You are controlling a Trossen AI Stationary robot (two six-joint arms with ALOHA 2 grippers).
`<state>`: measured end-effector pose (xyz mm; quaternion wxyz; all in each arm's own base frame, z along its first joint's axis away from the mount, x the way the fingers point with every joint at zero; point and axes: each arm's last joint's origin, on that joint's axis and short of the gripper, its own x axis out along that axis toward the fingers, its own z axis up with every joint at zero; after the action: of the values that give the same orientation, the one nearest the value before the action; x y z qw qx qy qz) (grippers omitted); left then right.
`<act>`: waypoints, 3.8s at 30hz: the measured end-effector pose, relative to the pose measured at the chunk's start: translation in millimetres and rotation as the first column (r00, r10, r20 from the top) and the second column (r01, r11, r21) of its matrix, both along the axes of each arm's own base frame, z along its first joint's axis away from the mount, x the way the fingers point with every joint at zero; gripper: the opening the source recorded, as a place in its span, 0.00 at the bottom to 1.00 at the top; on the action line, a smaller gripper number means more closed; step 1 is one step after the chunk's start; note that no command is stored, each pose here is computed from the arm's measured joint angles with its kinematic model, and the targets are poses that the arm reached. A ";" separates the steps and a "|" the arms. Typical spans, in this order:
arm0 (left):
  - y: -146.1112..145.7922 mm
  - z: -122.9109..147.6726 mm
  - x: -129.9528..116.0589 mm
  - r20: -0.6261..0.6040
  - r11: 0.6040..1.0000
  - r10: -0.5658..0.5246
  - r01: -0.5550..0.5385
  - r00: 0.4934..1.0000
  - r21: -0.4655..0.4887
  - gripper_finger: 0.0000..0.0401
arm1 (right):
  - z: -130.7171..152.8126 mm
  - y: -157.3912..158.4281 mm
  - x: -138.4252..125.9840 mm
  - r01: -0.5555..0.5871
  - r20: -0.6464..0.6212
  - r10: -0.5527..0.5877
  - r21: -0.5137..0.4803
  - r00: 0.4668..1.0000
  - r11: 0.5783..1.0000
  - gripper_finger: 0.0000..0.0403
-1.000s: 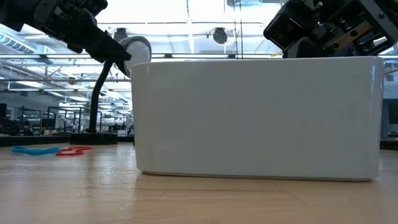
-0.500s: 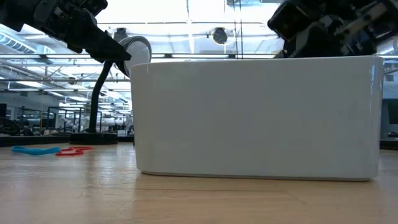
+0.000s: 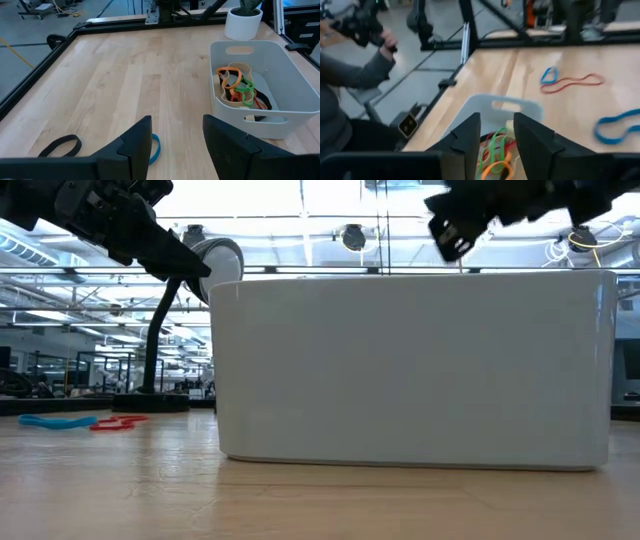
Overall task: Pick and place rubber bands into bin
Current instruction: Put the top blue rubber band into the gray bin
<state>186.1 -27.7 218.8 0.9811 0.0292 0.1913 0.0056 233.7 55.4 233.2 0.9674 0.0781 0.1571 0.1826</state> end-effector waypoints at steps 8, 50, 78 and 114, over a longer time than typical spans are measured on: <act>-0.1 0.0 0.0 0.000 1.000 0.000 0.000 1.000 0.000 0.46 | 49.3 -23.2 -43.7 0.061 0.233 -0.040 -0.084 0.972 0.995 0.30; -0.1 0.1 0.0 0.001 1.000 -0.003 0.003 1.000 0.006 0.46 | -21.9 -56.9 -147.7 0.473 0.344 -0.413 -0.110 0.843 0.874 0.29; -0.2 2.7 1.1 0.029 1.000 0.001 -0.001 1.000 -0.007 0.46 | -55.3 -56.6 -135.1 0.482 0.426 -0.405 -0.086 0.809 0.872 0.30; -2.5 64.0 34.0 -0.280 0.986 0.061 -0.014 0.958 0.168 0.46 | -57.9 -56.7 -134.9 0.487 0.427 -0.383 -0.165 0.819 0.858 0.30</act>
<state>220.1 -30.2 282.7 0.9374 0.1069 0.3294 0.0359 98.8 -1.3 175.3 0.9963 -0.0556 -0.0323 -0.0563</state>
